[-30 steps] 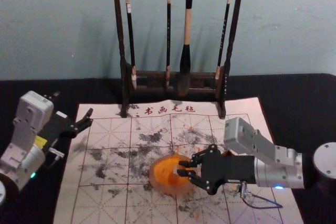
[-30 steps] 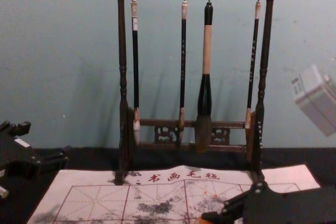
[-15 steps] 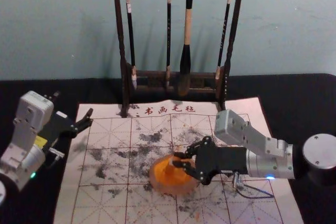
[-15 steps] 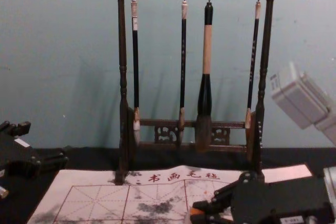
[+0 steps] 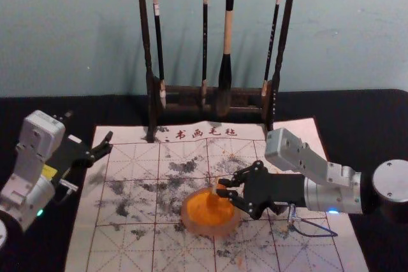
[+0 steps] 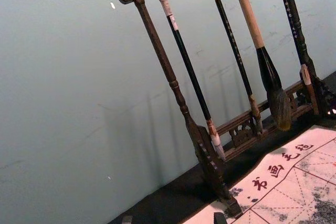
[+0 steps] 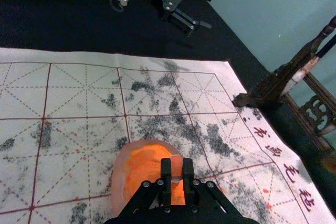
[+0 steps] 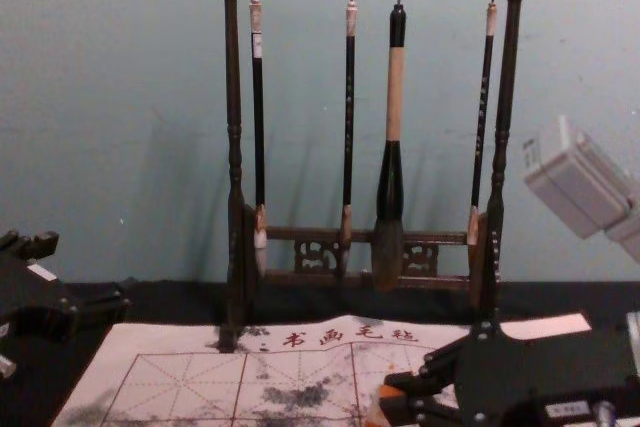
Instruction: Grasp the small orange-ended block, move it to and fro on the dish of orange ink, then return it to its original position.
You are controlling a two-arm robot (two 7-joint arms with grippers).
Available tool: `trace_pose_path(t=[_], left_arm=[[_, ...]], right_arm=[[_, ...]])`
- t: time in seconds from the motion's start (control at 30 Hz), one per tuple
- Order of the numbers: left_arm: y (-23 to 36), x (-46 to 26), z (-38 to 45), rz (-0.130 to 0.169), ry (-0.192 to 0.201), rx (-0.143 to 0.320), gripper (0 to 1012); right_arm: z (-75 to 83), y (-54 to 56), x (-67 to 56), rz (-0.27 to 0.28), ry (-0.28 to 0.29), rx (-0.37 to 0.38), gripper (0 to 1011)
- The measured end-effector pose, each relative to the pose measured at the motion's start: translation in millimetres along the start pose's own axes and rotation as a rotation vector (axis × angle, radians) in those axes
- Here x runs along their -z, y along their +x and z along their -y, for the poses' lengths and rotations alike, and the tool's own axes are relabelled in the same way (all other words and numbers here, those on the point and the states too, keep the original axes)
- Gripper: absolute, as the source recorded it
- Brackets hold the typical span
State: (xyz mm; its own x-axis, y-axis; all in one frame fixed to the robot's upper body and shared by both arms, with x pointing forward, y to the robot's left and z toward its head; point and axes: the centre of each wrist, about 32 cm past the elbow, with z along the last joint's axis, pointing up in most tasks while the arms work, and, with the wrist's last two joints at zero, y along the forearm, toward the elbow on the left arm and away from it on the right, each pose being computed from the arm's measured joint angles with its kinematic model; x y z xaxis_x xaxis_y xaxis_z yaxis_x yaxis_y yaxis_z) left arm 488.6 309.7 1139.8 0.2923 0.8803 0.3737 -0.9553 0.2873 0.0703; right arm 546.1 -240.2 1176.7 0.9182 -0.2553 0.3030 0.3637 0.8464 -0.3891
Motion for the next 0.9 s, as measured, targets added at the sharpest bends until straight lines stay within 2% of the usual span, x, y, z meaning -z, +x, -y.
trace_pose_path(t=[0.5,0.9], left_arm=[[0.0,0.0,0.0,0.0,0.0,0.0,1001],[0.0,0.0,0.0,0.0,0.0,0.0,1001]], right_arm=[[22.2,-11.5,-1.7,-0.01,-0.019,-0.01,101],[20.2,-18.9,-7.6,-0.008,-0.013,-0.045,101]])
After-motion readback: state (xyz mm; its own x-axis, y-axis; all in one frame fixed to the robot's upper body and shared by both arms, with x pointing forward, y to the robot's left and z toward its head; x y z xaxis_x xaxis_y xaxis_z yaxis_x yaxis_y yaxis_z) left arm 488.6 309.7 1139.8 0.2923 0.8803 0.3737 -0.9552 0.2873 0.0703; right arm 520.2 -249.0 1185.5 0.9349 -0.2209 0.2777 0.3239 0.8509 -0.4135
